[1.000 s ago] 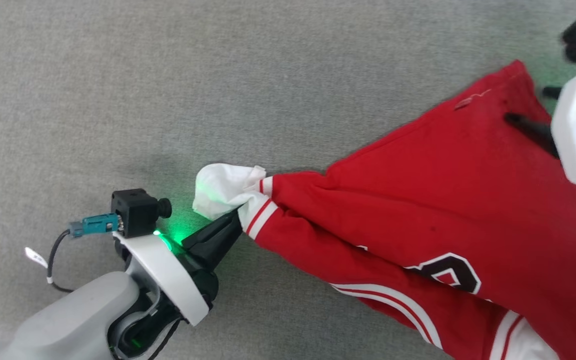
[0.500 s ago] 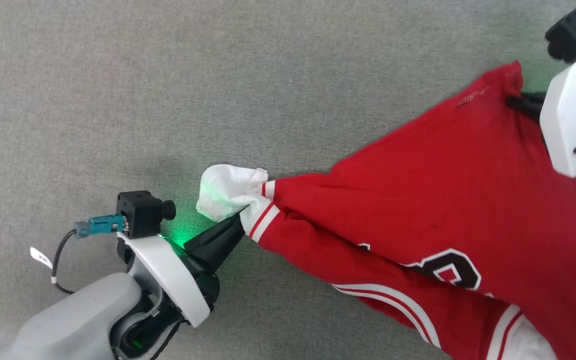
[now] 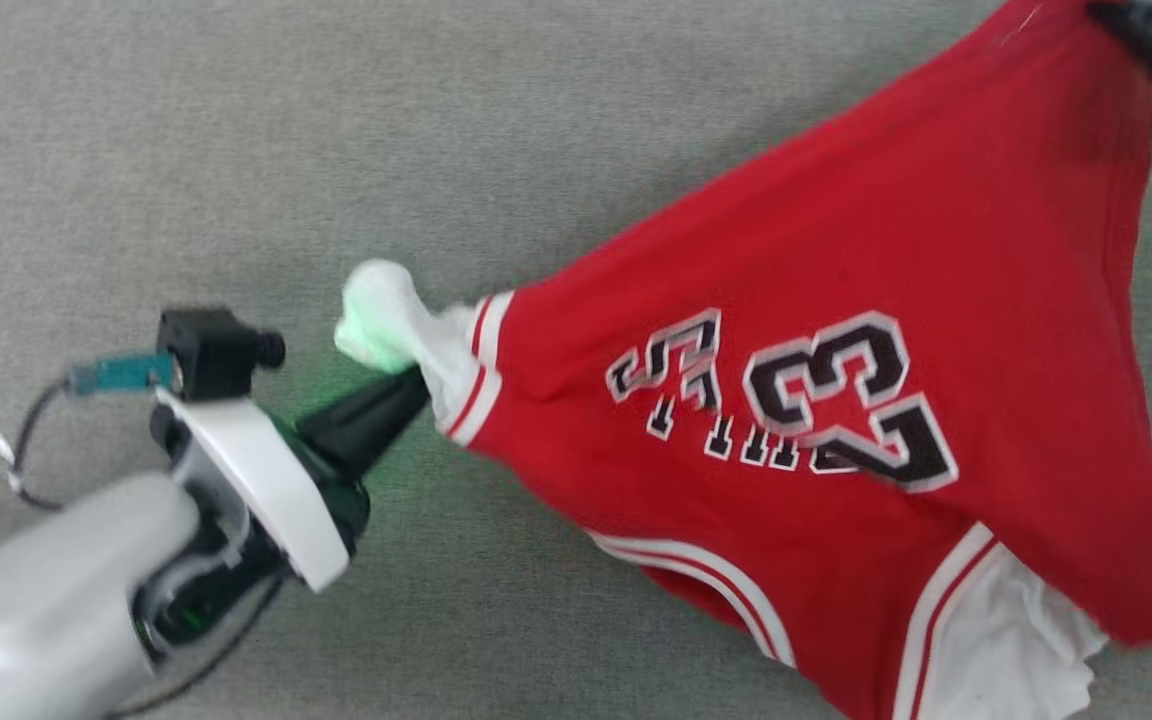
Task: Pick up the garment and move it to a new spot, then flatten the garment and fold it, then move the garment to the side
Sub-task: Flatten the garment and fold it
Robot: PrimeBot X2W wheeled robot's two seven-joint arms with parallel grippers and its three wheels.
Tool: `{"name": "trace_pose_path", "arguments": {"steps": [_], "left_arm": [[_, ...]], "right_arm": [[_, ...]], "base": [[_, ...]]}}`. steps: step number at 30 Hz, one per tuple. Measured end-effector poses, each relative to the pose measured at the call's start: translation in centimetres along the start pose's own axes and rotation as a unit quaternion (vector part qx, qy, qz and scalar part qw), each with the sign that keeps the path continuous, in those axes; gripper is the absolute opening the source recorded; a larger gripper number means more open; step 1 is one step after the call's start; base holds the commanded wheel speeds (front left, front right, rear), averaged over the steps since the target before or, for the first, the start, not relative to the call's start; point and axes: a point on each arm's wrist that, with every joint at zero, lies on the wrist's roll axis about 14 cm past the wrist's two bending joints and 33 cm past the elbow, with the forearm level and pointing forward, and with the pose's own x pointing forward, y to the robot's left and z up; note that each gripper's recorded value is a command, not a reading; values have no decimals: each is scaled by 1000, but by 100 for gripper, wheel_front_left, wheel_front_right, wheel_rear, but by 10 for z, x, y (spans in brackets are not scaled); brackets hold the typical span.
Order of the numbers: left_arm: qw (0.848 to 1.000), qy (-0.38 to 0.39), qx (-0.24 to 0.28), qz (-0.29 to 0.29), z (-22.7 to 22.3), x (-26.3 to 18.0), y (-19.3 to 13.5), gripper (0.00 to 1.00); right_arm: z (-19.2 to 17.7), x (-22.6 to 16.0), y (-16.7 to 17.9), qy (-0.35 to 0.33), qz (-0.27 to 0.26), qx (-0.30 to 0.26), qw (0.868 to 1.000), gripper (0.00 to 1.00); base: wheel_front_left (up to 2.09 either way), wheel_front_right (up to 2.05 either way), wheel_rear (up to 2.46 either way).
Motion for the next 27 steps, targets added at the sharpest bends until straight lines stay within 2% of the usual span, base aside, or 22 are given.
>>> {"name": "trace_pose_path", "arguments": {"steps": [9, 15, 19, 24, 25, 27], "left_arm": [[995, -54, 85, -30, 109, 52, -6, 0], [988, -134, 79, -20, 226, 96, -4, 0], [971, -229, 72, -14, 316, 110, -12, 0], [937, -341, 51, -52, 397, 109, -52, 0], [930, -360, 46, -63, 409, 105, -61, 0], [922, -377, 40, -77, 419, 100, -73, 0]], "right_arm": [[71, -15, -52, -128, -61, 53, 988, 0], [132, -17, -71, -225, -85, 76, 968, 0], [178, -33, -84, -305, -103, 92, 942, 0], [227, -66, -102, -393, -133, 91, 905, 0], [234, -70, -103, -402, -136, 89, 901, 0], [236, -70, -101, -399, -137, 86, 903, 0]], "base": [[0, 0, 0], [0, 0, 0], [0, 0, 0], [0, 0, 0], [0, 0, 0], [0, 0, 0]]}}
